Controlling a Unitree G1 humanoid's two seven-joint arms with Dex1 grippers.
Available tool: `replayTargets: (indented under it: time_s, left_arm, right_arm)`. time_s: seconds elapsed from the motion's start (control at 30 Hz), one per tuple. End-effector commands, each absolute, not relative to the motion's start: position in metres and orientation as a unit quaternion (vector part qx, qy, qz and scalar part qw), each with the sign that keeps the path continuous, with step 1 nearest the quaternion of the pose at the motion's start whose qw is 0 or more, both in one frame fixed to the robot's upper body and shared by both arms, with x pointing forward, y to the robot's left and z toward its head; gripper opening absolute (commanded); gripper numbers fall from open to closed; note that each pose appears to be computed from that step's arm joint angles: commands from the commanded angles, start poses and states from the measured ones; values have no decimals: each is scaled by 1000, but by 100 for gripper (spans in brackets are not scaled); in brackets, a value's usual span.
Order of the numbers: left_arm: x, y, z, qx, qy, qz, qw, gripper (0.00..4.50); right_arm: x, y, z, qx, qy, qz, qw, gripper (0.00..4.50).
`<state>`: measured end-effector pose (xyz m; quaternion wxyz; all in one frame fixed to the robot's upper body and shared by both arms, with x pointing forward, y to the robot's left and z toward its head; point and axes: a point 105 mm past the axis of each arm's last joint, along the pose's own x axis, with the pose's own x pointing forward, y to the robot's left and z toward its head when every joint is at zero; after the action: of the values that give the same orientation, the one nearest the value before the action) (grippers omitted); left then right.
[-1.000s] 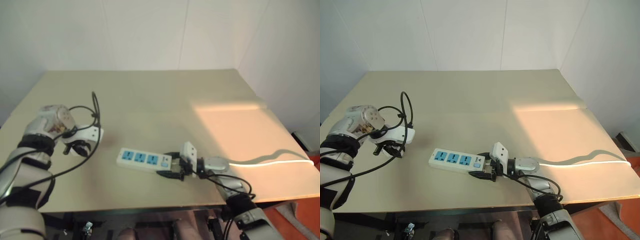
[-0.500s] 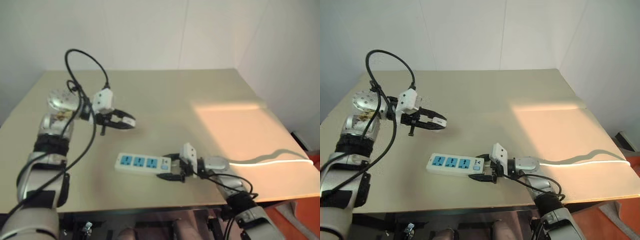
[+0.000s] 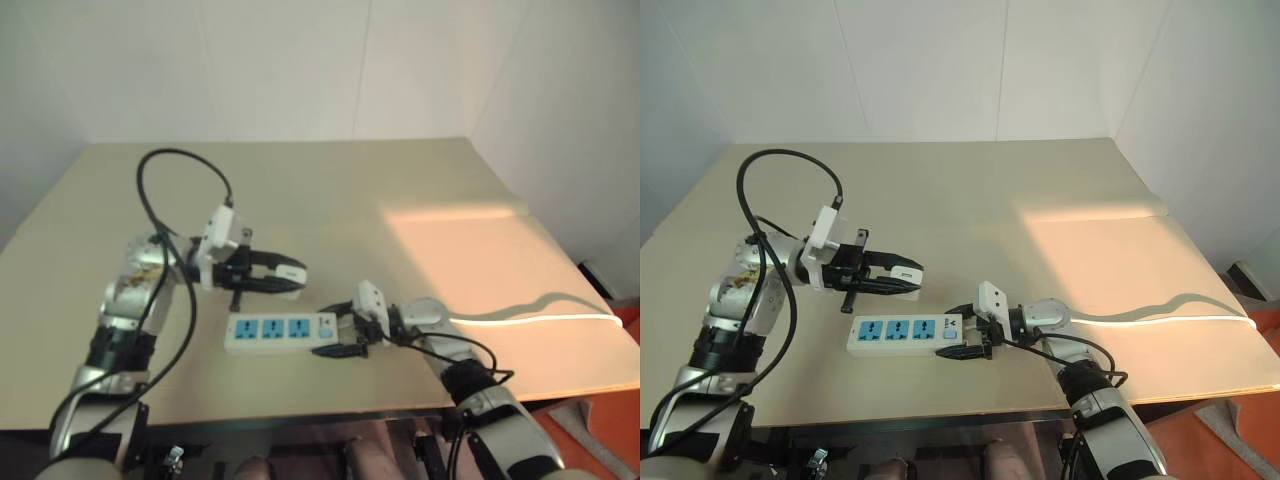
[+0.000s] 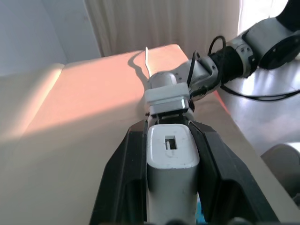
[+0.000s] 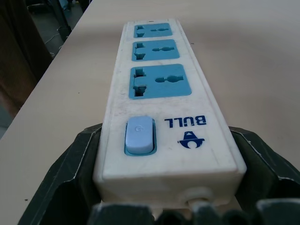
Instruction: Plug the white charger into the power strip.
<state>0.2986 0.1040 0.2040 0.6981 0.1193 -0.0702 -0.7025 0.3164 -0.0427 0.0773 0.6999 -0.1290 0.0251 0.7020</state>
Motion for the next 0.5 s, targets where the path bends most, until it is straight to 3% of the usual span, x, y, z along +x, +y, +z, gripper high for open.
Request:
replayTargets:
  time_s: [0.03, 0.27, 0.5]
  left_arm:
    - [297, 97, 201, 83, -84, -680, 723, 102]
    - [303, 94, 172, 49, -61, -644, 761, 102]
    - [301, 94, 157, 35, -50, -643, 763, 102]
  right_arm:
    - [309, -37, 65, -135, 48, 717, 682, 345]
    - [309, -36, 64, -134, 49, 716, 683, 345]
    - [309, -37, 64, -130, 52, 714, 686, 345]
